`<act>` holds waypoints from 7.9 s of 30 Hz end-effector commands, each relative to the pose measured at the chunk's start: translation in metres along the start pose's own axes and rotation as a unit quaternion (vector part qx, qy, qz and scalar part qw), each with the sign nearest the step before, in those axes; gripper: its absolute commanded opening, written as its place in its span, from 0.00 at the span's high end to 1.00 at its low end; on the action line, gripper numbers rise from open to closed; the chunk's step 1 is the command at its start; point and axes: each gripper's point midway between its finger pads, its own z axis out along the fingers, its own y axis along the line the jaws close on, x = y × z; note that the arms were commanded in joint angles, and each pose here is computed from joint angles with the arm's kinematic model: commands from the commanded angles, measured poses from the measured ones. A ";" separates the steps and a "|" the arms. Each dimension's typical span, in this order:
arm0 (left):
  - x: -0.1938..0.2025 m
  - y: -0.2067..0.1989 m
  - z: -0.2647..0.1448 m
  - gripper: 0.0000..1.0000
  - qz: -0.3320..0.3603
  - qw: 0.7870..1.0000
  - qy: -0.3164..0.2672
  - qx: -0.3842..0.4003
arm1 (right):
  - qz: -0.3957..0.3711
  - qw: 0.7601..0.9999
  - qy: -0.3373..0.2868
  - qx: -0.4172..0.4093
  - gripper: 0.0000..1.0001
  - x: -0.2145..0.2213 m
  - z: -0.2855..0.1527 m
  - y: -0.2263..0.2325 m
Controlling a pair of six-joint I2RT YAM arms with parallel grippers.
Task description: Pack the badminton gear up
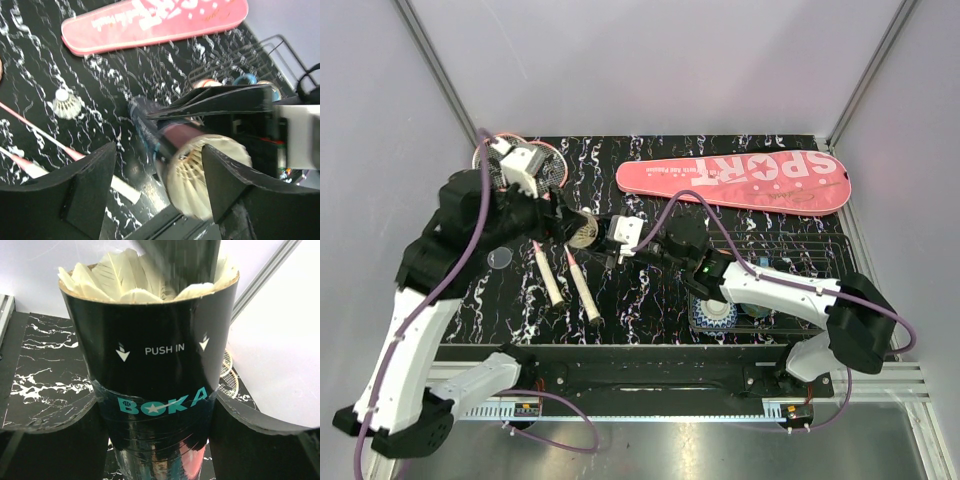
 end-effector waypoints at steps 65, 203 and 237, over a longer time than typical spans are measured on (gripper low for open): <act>0.168 0.225 0.262 0.22 -0.102 0.909 0.275 -0.297 | 0.172 0.957 -0.071 0.224 0.58 -0.074 -0.103 -0.071; -0.024 -0.056 0.018 0.40 0.130 0.978 0.013 0.164 | 0.070 0.997 0.015 -0.031 0.65 -0.039 -0.017 -0.050; -0.004 -0.003 0.062 0.17 0.012 0.997 0.080 0.019 | 0.054 0.998 0.018 -0.030 0.65 -0.041 -0.036 -0.043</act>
